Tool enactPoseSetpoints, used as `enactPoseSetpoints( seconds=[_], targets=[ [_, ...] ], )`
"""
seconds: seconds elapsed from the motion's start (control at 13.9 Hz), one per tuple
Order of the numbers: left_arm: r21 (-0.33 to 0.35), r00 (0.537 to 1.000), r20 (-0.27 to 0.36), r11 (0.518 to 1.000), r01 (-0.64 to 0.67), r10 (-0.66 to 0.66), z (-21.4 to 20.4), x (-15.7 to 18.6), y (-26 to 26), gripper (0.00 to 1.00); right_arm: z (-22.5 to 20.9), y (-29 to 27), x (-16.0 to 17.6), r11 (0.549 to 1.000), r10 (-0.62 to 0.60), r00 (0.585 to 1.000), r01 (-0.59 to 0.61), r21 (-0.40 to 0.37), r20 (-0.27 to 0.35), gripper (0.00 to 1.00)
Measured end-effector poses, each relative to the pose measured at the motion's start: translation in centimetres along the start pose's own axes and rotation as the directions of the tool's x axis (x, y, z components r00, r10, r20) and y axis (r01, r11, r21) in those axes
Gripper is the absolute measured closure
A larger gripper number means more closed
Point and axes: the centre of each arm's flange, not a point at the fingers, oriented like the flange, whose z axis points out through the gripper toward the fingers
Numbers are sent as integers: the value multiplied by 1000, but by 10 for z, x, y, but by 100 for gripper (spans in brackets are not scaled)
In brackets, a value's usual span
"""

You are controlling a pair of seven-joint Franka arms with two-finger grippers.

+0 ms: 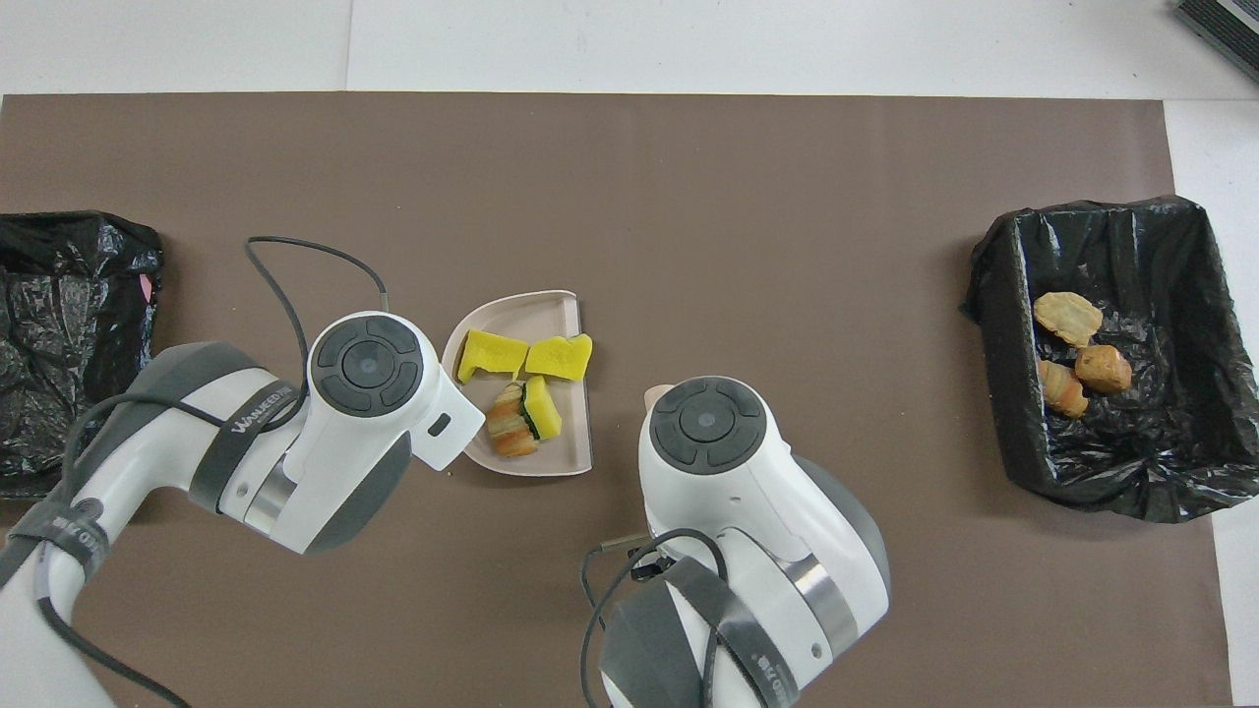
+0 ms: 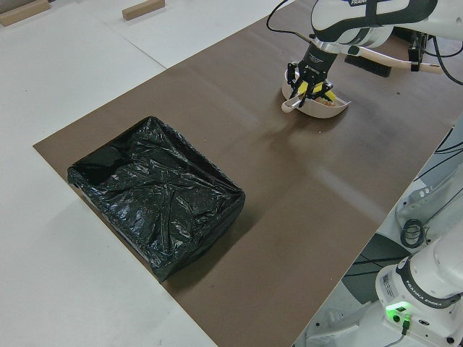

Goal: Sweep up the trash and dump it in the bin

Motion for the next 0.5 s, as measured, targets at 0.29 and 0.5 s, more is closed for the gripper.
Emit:
enactPoseSetpoints(
  seconds=[0.29, 0.5],
  targets=[
    [58, 998, -13, 997, 58, -58, -49, -79, -19, 69, 11, 2, -7, 1000, -5, 1000, 5, -4, 0, 75],
    [77, 996, -5, 993, 92, -92, -82, -145, -35, 69, 11, 2, -6, 1000, -6, 1000, 6, 1, -11, 75]
  ],
)
